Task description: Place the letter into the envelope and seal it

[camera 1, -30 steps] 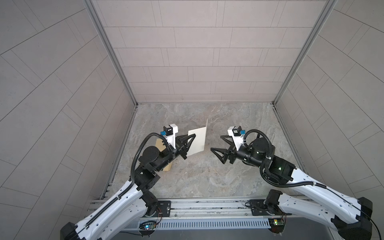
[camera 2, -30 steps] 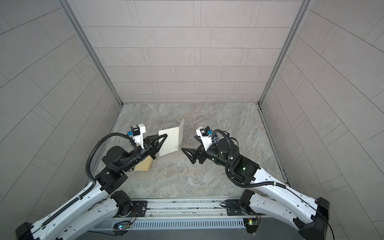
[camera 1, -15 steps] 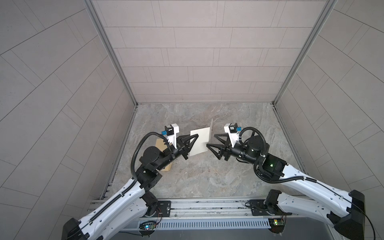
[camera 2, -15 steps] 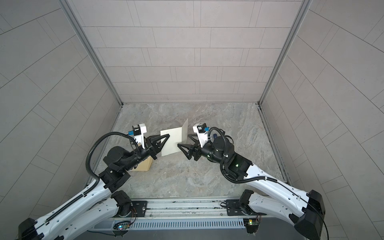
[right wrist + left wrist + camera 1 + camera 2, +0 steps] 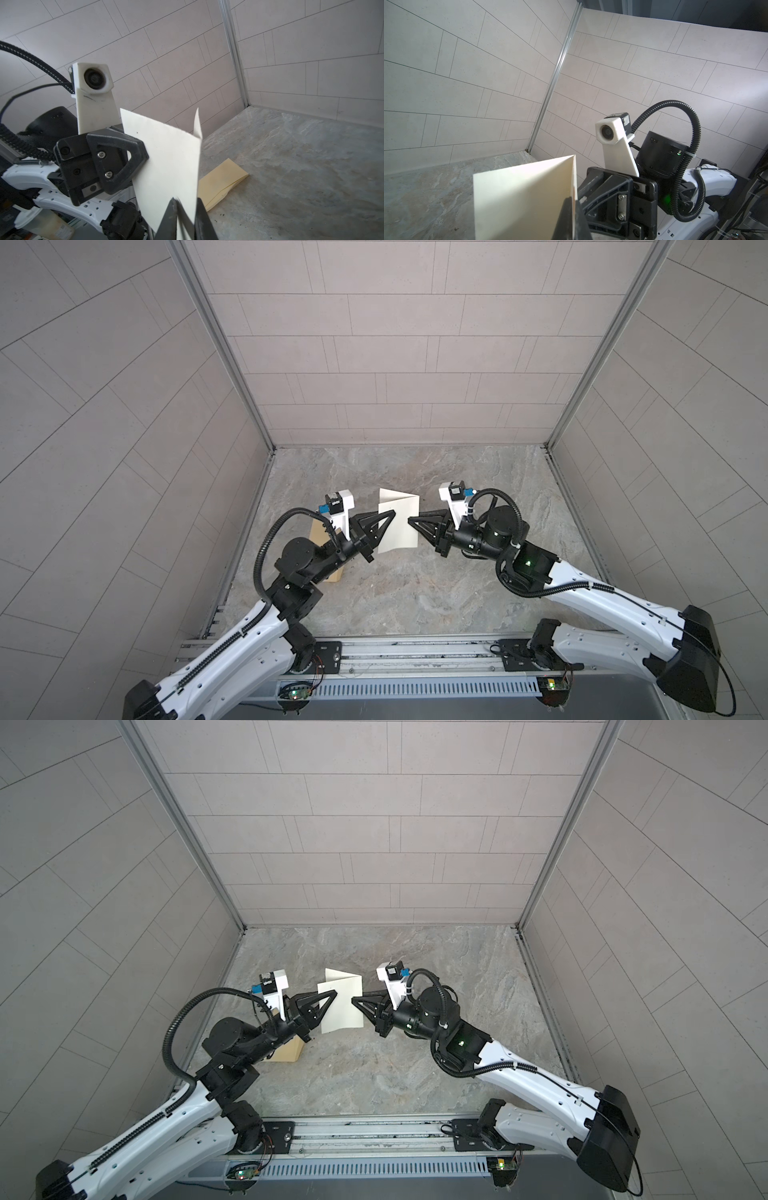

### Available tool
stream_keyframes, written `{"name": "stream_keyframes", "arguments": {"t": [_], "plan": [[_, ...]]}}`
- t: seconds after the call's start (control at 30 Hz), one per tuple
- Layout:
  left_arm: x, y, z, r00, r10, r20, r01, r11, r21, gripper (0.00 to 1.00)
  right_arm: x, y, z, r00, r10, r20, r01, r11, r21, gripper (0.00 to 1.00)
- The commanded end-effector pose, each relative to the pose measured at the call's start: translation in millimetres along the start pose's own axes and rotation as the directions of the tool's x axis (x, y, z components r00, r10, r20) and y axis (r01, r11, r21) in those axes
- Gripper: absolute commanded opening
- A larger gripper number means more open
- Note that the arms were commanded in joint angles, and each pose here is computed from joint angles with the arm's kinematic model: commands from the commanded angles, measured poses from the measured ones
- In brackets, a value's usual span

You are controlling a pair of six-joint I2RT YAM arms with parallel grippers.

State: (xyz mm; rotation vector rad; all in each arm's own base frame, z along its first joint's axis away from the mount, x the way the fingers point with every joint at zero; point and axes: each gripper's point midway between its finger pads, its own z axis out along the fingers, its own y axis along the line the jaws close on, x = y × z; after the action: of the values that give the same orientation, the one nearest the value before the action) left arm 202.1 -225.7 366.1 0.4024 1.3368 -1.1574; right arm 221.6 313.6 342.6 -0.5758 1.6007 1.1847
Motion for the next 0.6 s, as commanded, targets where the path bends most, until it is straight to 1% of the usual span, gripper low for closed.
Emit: {"name": "stream_keyframes", "arguments": {"t": [0.0,0.07,0.23,0.27,0.3,0.33,0.37,0.4,0.43,0.47,0.5,0.53,0.57], "plan": [[-1.5,-2.7,-4.8,1.000,0.026,0.011,-0.026,1.000,0.012,0.00,-12.3,11.3,-0.7,0.999,-0.013,0.044,0.015,0.998,-0.054,0.07],[0.1,-1.0,-5.5,0.999,0.034,0.006,-0.034,0.999,0.004,0.00,-11.4,12.3,-0.9,0.999,-0.019,0.040,0.021,0.998,-0.060,0.01],[7.0,3.1,-3.8,0.999,0.040,-0.011,-0.040,0.999,-0.005,0.00,-11.2,17.0,-6.6,0.998,-0.061,0.019,0.062,0.996,-0.066,0.00],[9.1,3.5,-3.5,0.999,0.049,-0.020,-0.049,0.999,-0.003,0.02,-9.7,17.7,-8.4,0.996,-0.086,0.003,0.086,0.994,-0.064,0.00],[11.4,3.5,-3.4,0.997,0.064,-0.032,-0.064,0.998,-0.001,0.06,-8.4,18.2,-10.9,0.994,-0.111,-0.017,0.109,0.992,-0.058,0.00],[13.6,3.3,-3.8,0.995,0.087,-0.053,-0.087,0.996,-0.003,0.13,-4.5,15.8,-14.0,0.988,-0.146,-0.050,0.144,0.989,-0.040,0.00],[14.9,3.3,-4.9,0.990,0.114,-0.078,-0.115,0.993,-0.008,0.17,-2.1,13.5,-17.4,0.981,-0.177,-0.080,0.176,0.984,-0.022,0.00],[18.0,2.4,-6.8,0.981,0.154,-0.120,-0.156,0.988,-0.008,0.23,1.6,9.6,-22.3,0.968,-0.219,-0.121,0.221,0.975,0.002,0.00],[20.5,1.0,-9.6,0.965,0.203,-0.167,-0.206,0.979,-0.002,0.33,5.0,4.9,-27.9,0.951,-0.262,-0.164,0.270,0.962,0.028,0.00],[23.0,-0.2,-12.7,0.947,0.243,-0.210,-0.247,0.969,0.005,0.40,8.3,0.0,-34.1,0.931,-0.300,-0.208,0.316,0.947,0.051,0.00],[25.8,-0.7,-17.2,0.923,0.285,-0.259,-0.292,0.956,0.013,0.48,11.8,-4.2,-39.7,0.913,-0.326,-0.246,0.352,0.934,0.067,0.00],[28.6,-2.2,-21.9,0.894,0.332,-0.301,-0.339,0.940,0.031,0.56,16.1,-9.1,-47.3,0.885,-0.362,-0.294,0.400,0.913,0.080,0.00],[31.3,-3.2,-26.3,0.870,0.361,-0.335,-0.367,0.929,0.047,0.61,17.8,-11.1,-51.5,0.868,-0.379,-0.320,0.424,0.902,0.084,0.00]]}}
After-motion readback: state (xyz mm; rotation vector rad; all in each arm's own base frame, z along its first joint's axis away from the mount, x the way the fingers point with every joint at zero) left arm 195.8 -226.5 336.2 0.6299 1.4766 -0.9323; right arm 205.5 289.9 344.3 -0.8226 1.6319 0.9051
